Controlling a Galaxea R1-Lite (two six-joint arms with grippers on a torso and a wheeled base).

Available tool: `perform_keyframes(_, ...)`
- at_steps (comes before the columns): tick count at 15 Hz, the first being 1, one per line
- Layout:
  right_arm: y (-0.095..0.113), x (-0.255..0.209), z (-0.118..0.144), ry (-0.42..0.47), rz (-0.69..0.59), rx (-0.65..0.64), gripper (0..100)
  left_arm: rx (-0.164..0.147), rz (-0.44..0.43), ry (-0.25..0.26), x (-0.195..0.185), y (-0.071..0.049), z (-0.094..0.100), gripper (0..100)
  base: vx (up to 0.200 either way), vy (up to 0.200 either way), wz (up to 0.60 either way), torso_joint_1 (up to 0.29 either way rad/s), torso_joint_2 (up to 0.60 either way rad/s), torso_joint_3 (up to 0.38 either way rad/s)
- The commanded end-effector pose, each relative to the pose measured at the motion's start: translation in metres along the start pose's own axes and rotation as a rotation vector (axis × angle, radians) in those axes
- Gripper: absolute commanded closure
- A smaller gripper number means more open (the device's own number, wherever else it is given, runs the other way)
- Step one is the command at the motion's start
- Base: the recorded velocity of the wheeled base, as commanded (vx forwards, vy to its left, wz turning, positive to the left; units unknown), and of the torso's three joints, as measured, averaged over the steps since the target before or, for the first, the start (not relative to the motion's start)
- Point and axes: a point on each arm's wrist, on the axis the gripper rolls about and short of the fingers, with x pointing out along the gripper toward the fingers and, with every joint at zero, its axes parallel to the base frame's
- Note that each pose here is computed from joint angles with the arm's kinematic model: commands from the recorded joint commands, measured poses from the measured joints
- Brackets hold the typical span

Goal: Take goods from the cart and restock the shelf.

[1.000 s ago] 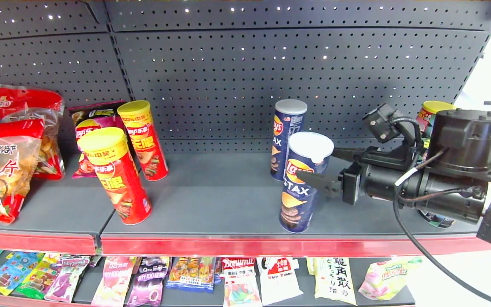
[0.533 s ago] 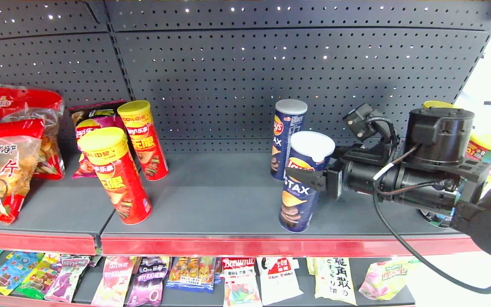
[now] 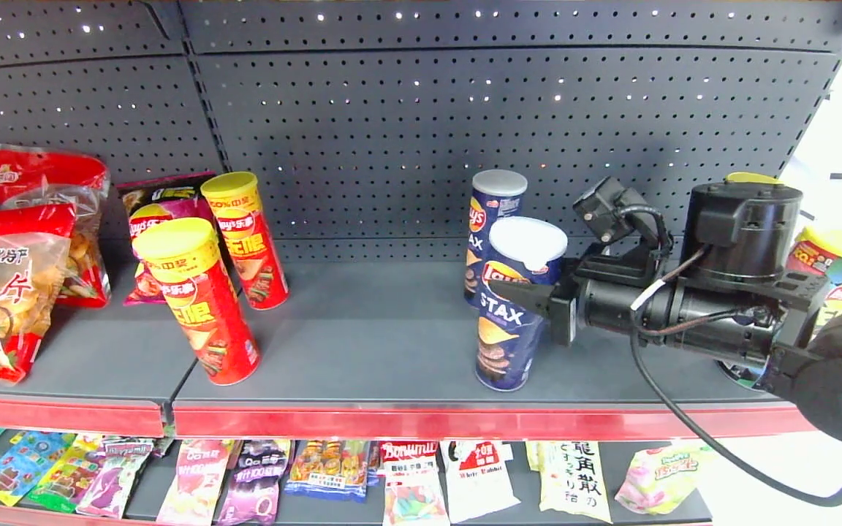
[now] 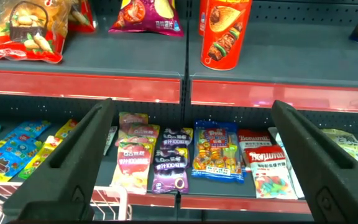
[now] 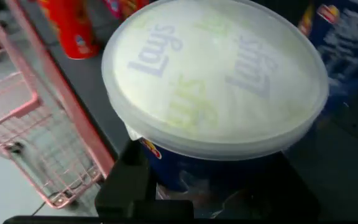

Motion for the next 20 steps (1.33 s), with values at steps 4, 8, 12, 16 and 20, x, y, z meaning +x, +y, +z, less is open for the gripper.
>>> perform_keyframes(4,-0.006,0.003,0.024,-0.117,0.23,-0.037,100,0.0,0.0,-0.001,0.0,0.0,0.0,0,0.0,0.0,0.0,0.0,0.0,0.0)
perform_keyframes(8,-0.018,0.005,0.017,-0.125,0.337,-0.075,100,0.0,0.0,-0.001,0.0,0.0,0.0,0,0.0,0.0,0.0,0.0,0.0,0.0)
perform_keyframes(12,-0.021,0.008,0.012,-0.126,0.358,-0.115,100,0.0,0.0,-0.001,0.0,0.0,0.0,0,0.0,0.0,0.0,0.0,0.0,0.0)
perform_keyframes(16,-0.021,0.005,0.004,-0.108,0.368,-0.132,100,0.0,0.0,-0.001,0.0,0.0,0.0,0,0.0,0.0,0.0,0.0,0.0,0.0)
perform_keyframes(20,-0.018,0.002,-0.006,-0.089,0.385,-0.144,100,-0.002,0.0,-0.001,0.0,0.0,0.0,0,0.0,0.0,0.0,0.0,0.0,0.0)
